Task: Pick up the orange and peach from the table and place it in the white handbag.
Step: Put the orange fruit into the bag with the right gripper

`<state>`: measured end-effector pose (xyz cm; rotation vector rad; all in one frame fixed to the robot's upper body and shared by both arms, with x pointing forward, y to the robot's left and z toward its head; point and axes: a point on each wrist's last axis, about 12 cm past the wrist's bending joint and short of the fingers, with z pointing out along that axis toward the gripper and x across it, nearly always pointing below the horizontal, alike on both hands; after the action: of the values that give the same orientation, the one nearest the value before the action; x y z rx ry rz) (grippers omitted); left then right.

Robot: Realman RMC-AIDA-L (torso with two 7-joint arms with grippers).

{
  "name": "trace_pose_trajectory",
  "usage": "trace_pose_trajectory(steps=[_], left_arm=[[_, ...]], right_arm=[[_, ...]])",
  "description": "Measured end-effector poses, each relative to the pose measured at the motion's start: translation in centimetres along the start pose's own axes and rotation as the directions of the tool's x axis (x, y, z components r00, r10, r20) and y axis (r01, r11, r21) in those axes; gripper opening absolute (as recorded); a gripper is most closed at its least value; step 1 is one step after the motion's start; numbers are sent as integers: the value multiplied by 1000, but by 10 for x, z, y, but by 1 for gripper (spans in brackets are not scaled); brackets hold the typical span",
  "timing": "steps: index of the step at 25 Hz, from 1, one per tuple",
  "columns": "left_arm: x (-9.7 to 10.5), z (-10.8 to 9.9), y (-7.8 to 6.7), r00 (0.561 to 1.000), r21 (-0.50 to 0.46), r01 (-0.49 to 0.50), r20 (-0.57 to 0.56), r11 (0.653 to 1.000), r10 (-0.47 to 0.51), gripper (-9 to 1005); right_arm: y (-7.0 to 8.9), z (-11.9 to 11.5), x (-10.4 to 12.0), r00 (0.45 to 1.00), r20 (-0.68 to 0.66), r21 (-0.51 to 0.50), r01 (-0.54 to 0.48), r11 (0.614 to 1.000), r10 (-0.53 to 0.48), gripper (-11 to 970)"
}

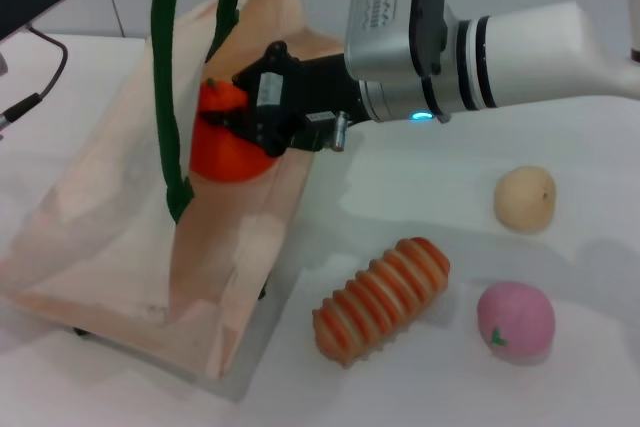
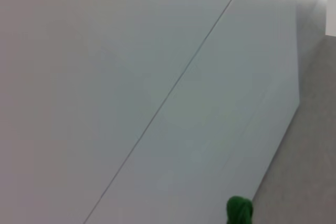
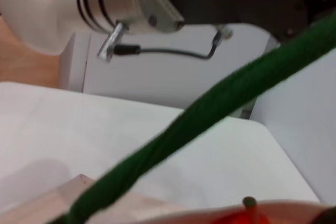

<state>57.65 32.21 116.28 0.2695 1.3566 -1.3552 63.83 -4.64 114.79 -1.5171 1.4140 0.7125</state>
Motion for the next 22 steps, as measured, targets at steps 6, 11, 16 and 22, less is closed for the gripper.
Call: trace_pose_trajectory(steps=[6,11,16,22], left_arm=[[1,-5,1,1000,-19,6,4,1000,-6,121],[1,-5,1,1000,-21,6,9,1000,-5,121],[0,-2,0,1000,-7,1,9,1000,-1,121],[0,-1,0,1000,-2,4,17,1000,-4,120]], right_arm=[[-3,1,-6,998,53,32,-37,999,35,66],[-13,0,-3,998,26,116,-51,992,48,65],[-18,6,2,998,-47,182,-38,983,48,61],[-20,5,9,995,-81,220,-45,974,64,58]])
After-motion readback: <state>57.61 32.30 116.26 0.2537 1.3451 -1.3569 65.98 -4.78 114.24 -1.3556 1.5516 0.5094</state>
